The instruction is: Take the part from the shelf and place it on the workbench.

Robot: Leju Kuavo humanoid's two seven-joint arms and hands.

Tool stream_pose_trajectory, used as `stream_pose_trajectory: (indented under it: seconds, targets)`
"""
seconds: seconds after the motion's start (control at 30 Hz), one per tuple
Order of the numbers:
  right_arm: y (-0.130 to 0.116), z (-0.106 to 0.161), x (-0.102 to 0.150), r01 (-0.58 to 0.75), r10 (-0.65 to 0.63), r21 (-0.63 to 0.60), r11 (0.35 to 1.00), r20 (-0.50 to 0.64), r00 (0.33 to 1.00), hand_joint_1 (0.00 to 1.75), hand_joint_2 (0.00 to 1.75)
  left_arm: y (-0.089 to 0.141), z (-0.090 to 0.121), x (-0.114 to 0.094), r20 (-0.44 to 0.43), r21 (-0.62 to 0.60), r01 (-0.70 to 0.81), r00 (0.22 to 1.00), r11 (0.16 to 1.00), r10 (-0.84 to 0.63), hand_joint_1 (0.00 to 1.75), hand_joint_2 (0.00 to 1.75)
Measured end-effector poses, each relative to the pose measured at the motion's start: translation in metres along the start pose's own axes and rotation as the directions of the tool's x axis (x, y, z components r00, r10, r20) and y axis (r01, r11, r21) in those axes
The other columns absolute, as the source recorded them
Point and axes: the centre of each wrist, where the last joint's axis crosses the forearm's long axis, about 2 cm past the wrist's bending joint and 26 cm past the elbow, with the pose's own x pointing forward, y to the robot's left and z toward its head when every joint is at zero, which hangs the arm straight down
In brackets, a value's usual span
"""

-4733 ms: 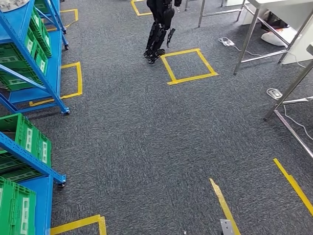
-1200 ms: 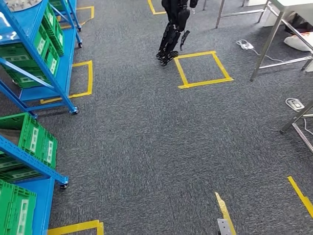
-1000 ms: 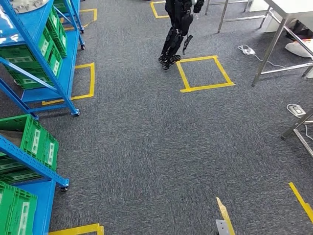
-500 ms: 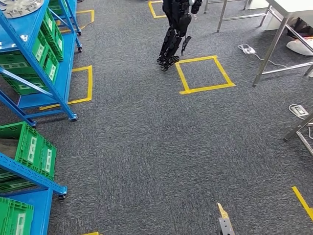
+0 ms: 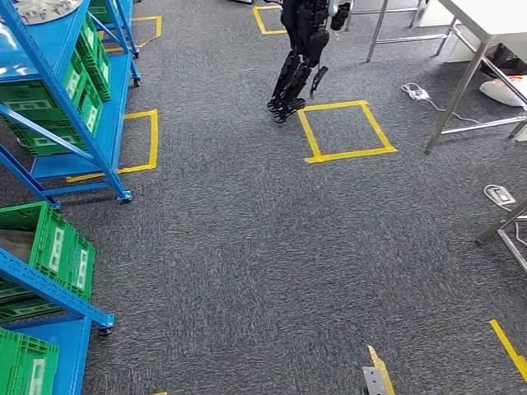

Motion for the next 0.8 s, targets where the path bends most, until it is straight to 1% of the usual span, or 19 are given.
stream_pose_trajectory:
  seconds: [0.8]
  targets:
    - [-0.0001, 0.0, -0.0001, -0.01, 0.01, 0.002, 1.0, -0.004, 1.0, 0.0, 0.0, 0.0004, -0.0003, 0.0005, 0.004, -0.004, 0.01, 1.0, 1.0, -0.01, 0.0, 0.0]
